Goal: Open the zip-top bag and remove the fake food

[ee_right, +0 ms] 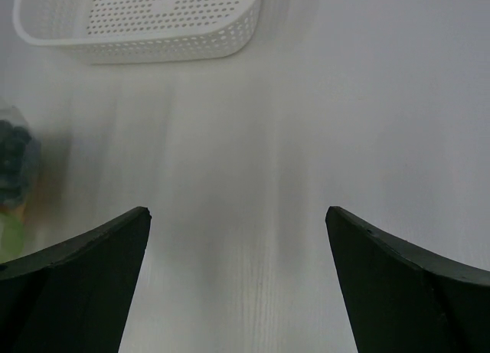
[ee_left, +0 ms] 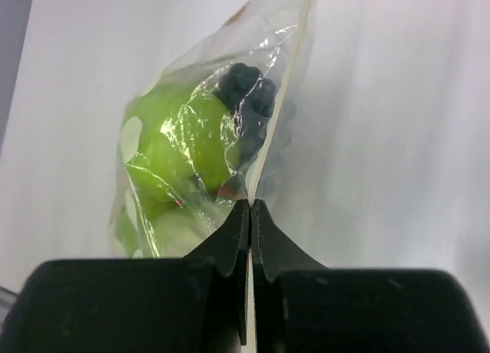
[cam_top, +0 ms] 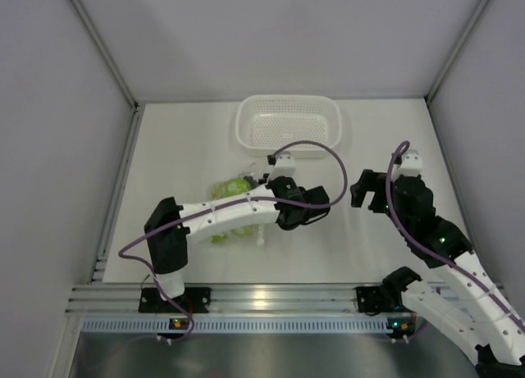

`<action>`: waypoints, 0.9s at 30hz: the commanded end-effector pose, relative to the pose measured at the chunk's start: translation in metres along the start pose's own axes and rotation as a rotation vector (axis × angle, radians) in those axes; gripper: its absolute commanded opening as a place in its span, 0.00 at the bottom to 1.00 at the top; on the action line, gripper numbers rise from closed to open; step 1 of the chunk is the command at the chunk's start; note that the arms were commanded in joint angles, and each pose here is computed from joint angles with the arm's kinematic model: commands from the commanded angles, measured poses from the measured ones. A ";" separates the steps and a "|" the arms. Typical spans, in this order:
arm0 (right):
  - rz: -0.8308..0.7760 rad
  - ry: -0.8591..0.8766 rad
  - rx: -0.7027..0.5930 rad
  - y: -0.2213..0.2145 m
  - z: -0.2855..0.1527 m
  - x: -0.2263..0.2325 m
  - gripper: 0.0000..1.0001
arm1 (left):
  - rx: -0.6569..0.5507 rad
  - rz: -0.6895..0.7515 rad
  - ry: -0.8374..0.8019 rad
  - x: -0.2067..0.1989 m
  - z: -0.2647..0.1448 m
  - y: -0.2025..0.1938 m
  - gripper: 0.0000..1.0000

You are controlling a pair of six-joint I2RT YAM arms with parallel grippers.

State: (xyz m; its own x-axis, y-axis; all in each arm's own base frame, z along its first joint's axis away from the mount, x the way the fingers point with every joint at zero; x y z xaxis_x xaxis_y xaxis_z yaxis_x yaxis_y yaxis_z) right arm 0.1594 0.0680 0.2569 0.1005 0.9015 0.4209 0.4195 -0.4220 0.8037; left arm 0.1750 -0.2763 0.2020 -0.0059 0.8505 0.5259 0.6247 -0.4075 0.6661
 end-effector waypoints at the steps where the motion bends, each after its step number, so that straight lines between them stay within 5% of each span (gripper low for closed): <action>1: -0.019 0.234 0.010 0.003 -0.006 0.023 0.99 | -0.121 -0.152 0.031 0.044 -0.018 0.048 0.00; 6: -0.128 0.608 0.170 -0.008 -0.012 0.060 0.99 | -0.208 -0.421 0.010 0.070 -0.036 0.094 0.00; 12: -0.215 0.680 0.313 -0.018 0.002 0.076 0.99 | -0.203 -0.720 -0.023 0.079 -0.039 0.093 0.00; 16: -0.249 0.712 0.306 -0.020 0.001 0.086 0.99 | -0.159 -0.924 -0.048 0.084 -0.036 0.076 0.00; 27: -0.277 0.906 0.239 -0.042 -0.016 0.112 0.98 | -0.065 -1.190 -0.134 0.078 -0.032 0.046 0.00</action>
State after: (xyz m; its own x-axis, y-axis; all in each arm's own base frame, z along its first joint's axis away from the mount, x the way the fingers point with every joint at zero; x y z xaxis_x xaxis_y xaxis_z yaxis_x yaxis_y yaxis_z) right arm 0.1473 0.1703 0.2578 -0.6030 0.6196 0.5024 0.6148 -0.0404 0.7877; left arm 0.1770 -0.2374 0.2721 -0.4447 0.8566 -0.2615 0.3603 0.4385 0.8234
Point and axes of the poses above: each gripper's point midway between its finger pads, its own z axis out along the fingers, its own x axis along the line the jaws close on, y = z × x, the point moved 8 cm from there along -z, back along the fingers, and after that the axes turned 15 degrees about z, right-handed, at the moved point
